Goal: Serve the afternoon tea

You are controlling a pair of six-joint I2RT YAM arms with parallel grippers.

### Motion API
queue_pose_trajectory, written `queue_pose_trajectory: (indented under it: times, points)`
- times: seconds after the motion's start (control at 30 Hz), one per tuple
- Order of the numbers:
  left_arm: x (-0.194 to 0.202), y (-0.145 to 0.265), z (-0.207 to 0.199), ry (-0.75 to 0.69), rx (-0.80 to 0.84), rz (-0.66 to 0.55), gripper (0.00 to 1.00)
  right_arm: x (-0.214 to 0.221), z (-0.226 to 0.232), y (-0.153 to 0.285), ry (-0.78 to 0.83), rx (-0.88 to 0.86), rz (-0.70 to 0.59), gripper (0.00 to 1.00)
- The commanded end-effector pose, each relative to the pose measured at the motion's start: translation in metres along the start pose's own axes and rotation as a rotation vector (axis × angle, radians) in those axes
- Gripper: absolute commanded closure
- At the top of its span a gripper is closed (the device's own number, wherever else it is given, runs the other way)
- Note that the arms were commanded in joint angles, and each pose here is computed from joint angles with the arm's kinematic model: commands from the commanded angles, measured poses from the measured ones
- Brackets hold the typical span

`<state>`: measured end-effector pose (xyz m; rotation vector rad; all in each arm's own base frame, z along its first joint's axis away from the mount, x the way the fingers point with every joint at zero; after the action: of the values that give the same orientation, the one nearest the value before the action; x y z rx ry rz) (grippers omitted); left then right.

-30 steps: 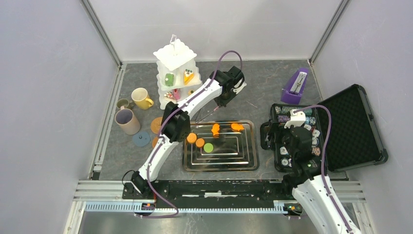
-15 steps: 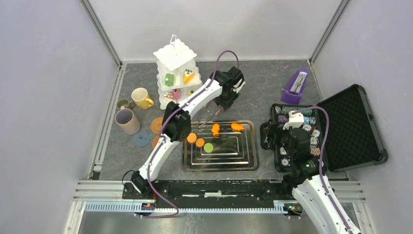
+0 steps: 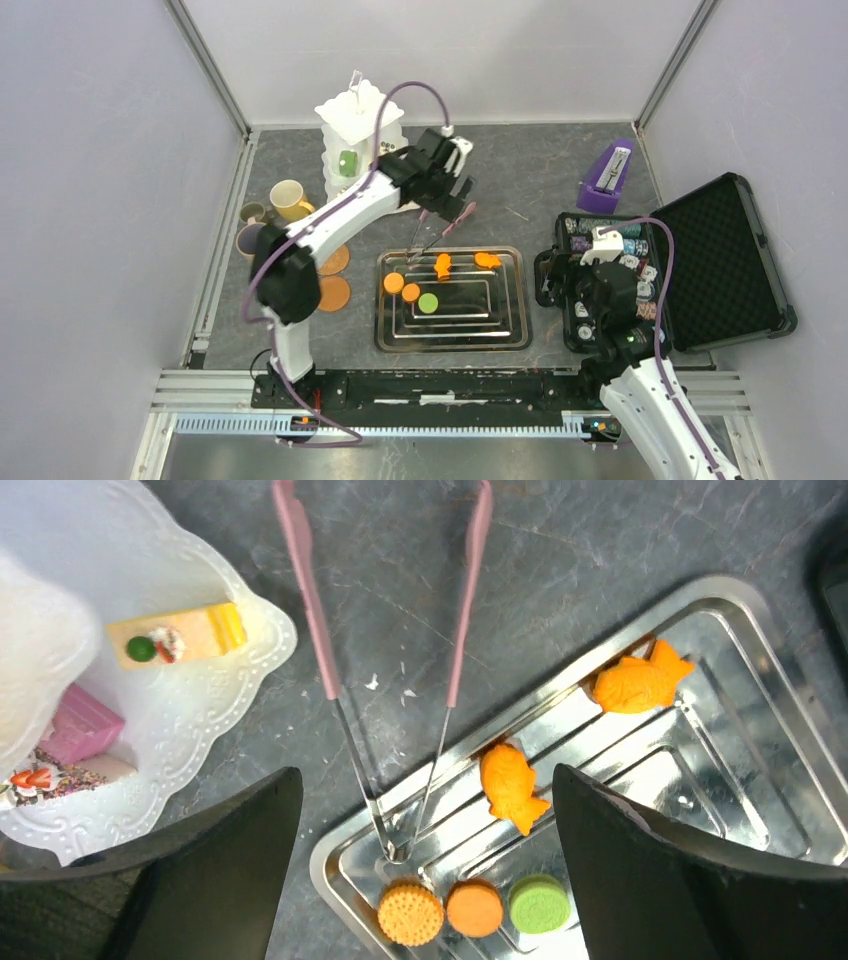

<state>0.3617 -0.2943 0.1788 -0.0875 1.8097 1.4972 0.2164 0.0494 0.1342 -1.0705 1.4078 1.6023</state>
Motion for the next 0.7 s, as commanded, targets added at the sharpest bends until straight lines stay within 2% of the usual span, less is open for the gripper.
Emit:
queue_pose_trajectory:
  times: [0.0,0.17,0.3,0.67]
  points:
    - [-0.013,0.003,0.008,0.12,0.059,-0.231,0.0,-0.022,-0.002,0.003,0.006,0.012,-0.082,0.02]
    - [-0.001,-0.012,0.014,0.166,0.036,-0.34,0.0,-0.02,-0.002,0.004,0.01,0.007,-0.081,0.02]
    - [0.014,-0.03,0.016,0.178,0.027,-0.352,0.0,-0.019,-0.001,0.005,0.011,0.003,-0.08,0.02]
    - [0.043,-0.075,0.021,0.138,-0.026,-0.28,0.0,-0.015,-0.001,0.002,0.012,0.0,-0.07,0.02]
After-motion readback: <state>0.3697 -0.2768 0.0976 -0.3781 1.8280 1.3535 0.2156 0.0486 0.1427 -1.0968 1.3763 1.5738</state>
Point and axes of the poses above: each gripper's point midway between its finger pads, its own y axis back along the fingers, its own z axis along the line the jaws close on, x = y × z, the point moved 3 cm from there along y, back along the fingers, and after that the axes turned 6 degrees about y, right-handed, at the moved point
